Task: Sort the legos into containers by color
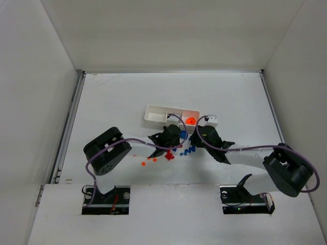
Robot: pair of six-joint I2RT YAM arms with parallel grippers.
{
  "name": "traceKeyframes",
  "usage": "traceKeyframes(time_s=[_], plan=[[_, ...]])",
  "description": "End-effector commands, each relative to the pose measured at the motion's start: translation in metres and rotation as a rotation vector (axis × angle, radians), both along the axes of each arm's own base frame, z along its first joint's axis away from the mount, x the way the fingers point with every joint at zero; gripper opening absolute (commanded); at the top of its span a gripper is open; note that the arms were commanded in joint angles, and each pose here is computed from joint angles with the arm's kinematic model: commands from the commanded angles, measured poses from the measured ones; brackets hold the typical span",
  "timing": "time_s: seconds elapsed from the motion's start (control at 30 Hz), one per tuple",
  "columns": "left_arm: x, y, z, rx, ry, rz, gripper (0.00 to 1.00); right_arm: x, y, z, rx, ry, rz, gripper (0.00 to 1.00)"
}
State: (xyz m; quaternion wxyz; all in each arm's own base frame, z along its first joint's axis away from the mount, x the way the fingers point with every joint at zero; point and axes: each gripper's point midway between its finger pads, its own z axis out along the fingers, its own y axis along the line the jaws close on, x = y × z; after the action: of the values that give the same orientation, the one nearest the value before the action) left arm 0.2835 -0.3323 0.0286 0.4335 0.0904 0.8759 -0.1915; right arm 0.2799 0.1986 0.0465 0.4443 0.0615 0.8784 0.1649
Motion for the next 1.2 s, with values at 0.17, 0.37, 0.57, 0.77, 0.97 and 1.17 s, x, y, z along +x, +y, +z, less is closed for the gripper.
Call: traceKeyframes(time_s=[0.17,0.37,0.57,0.77,0.97,1.17], plan=[[0.008,-0.002,0.026,-0.041,-0.077,0.009,0.01,0.019,0.02,0.013,-0.013,-0.054,0.015,0.49],[-0.001,0.015,0.034,-0.049,-0.093,0.022,0.01,0.019,0.022,0.012,-0.025,-0.054,0.022,0.5],[-0.008,0.022,0.041,-0.071,-0.096,0.027,0.0,0.018,0.023,0.014,-0.026,-0.06,0.027,0.5],[-0.008,0.046,0.068,-0.106,-0.14,0.095,0.0,0.019,0.028,0.01,-0.043,-0.053,0.043,0.51],[0.017,0.082,0.103,-0.149,-0.191,0.214,0.01,0.022,0.033,0.007,-0.052,-0.047,0.047,0.48],[0.06,0.099,0.113,-0.176,-0.184,0.311,0.02,0.022,0.028,0.0,-0.083,-0.037,0.027,0.44]])
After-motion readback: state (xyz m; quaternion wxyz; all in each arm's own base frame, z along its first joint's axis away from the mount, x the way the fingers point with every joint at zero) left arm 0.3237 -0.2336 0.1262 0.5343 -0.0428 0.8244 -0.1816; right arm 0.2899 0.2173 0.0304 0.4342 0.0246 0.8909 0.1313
